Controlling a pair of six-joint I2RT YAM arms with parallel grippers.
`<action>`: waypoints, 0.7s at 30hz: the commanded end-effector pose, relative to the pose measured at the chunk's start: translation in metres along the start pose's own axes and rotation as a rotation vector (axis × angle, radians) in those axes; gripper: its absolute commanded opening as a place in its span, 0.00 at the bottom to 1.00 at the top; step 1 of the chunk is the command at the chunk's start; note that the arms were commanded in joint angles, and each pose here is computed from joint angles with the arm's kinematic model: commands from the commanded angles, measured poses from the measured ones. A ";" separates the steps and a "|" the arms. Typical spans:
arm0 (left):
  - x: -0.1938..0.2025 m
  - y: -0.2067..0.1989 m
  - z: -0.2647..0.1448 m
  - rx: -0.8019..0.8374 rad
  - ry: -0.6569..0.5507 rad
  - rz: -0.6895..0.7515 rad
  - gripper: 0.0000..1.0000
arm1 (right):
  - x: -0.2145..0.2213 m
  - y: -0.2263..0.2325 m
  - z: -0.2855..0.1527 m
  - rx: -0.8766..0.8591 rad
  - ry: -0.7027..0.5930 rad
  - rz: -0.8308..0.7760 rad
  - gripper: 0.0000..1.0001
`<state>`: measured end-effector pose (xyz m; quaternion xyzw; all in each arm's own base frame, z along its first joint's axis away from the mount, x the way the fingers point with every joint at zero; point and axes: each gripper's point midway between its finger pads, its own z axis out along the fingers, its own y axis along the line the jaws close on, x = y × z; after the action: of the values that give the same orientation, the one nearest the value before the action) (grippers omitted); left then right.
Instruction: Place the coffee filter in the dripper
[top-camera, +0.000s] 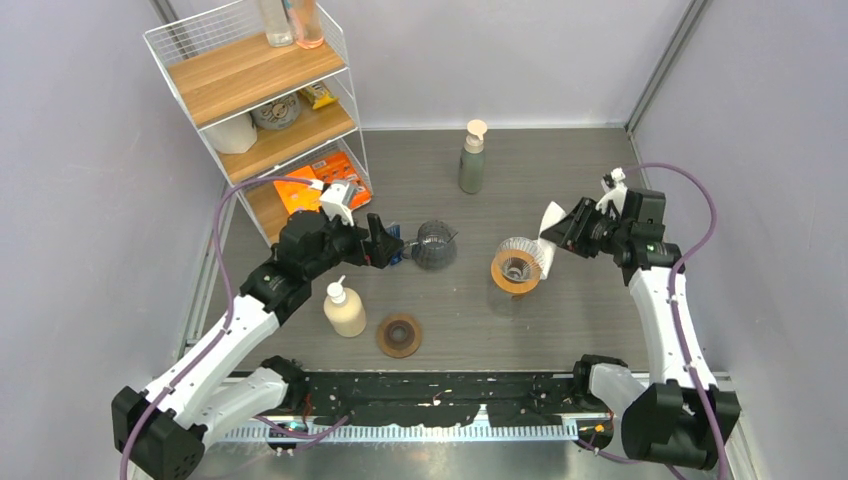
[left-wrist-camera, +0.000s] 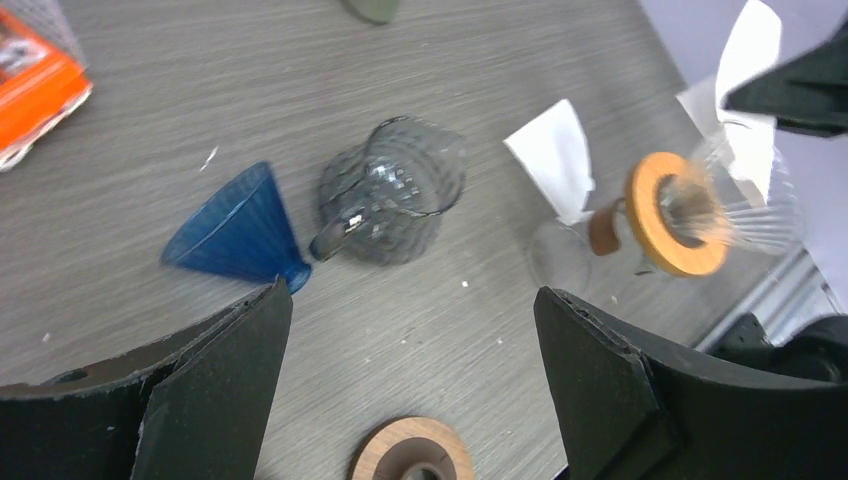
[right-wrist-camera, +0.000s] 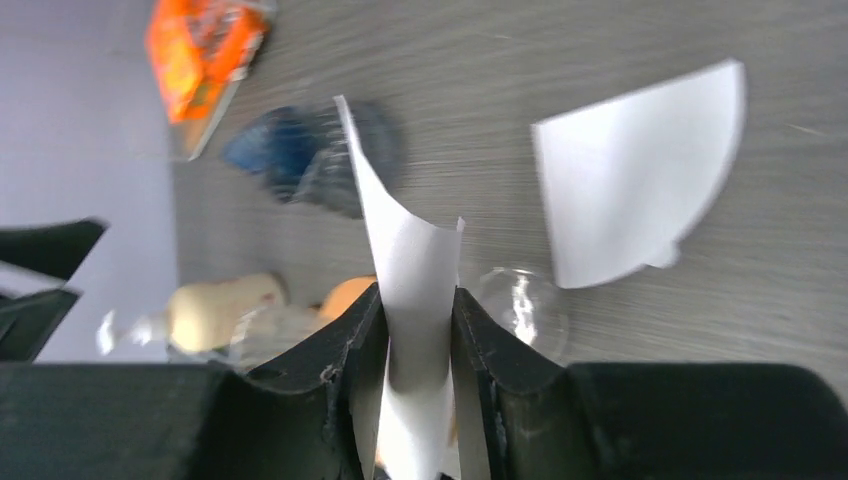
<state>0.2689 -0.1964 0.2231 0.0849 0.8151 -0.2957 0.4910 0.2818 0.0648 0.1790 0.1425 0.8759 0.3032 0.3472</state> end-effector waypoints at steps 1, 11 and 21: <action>-0.040 -0.047 -0.017 0.239 -0.144 0.125 1.00 | -0.003 0.084 -0.041 -0.342 0.009 -0.129 0.35; -0.064 -0.118 -0.032 0.614 -0.144 0.116 1.00 | 0.026 0.177 -0.091 -0.672 0.081 -0.298 0.38; -0.070 -0.165 -0.019 0.811 -0.060 0.035 0.99 | 0.048 0.236 -0.111 -0.907 0.168 -0.338 0.41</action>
<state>0.2344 -0.2904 0.3173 0.2444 0.6666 -0.5411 0.4507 0.1906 0.2063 0.3344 -0.1550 0.7325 0.5685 0.3411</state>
